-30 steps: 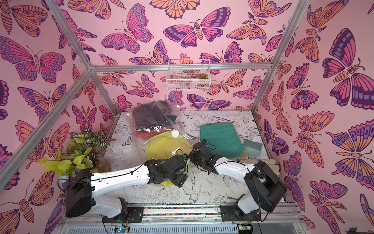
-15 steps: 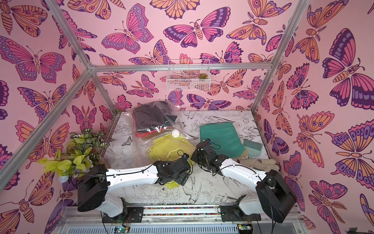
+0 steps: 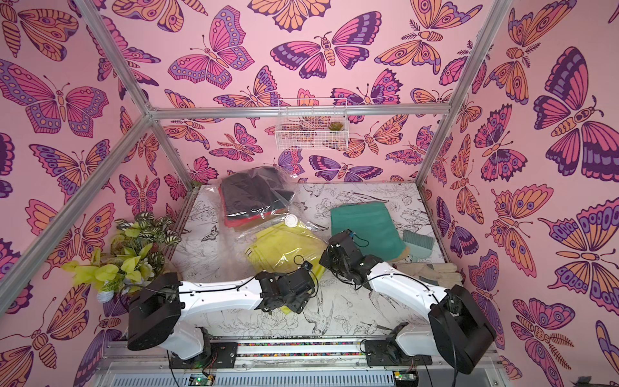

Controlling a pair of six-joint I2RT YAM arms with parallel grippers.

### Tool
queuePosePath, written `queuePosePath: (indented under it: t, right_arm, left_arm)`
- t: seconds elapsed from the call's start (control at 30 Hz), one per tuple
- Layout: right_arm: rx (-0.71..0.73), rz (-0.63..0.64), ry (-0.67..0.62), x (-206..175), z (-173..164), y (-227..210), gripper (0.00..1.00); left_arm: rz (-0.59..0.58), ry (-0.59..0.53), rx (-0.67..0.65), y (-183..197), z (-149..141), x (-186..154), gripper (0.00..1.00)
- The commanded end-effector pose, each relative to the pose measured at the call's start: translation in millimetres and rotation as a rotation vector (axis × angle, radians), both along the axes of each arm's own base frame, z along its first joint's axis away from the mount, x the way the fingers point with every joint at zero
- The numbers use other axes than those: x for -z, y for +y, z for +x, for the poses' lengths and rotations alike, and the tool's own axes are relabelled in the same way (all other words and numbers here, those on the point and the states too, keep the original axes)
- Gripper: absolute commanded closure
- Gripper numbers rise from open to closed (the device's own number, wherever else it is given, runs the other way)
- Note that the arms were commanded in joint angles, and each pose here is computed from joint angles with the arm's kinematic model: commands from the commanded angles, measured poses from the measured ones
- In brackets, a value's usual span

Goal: Take the trousers out of the vacuum bag
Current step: Take out the trousers from the vacuum bag.

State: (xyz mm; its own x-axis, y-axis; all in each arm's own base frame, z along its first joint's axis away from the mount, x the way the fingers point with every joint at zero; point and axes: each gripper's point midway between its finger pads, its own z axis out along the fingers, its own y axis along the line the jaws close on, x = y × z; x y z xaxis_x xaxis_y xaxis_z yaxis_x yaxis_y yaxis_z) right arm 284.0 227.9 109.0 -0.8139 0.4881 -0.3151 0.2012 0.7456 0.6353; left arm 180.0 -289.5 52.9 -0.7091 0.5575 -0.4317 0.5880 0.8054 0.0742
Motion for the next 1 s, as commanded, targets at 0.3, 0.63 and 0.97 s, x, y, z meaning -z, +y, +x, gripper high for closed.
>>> queuePosePath:
  t: [0.3, 0.63, 0.97]
  right_arm:
    - [-0.007, 0.014, -0.063, -25.2, 11.0, -0.1, 1.00]
    - [-0.044, 0.021, 0.005, 6.5, 2.1, 5.8, 0.66]
    - [-0.044, 0.029, 0.049, 28.3, -6.9, 4.6, 0.34]
  left_arm:
    - [0.039, 0.079, 0.037, 8.2, -18.0, 14.6, 0.82]
    - [-0.010, 0.052, 0.022, 9.3, -14.1, -2.5, 1.00]
    - [-0.055, 0.036, 0.005, 12.6, -8.5, -22.4, 1.00]
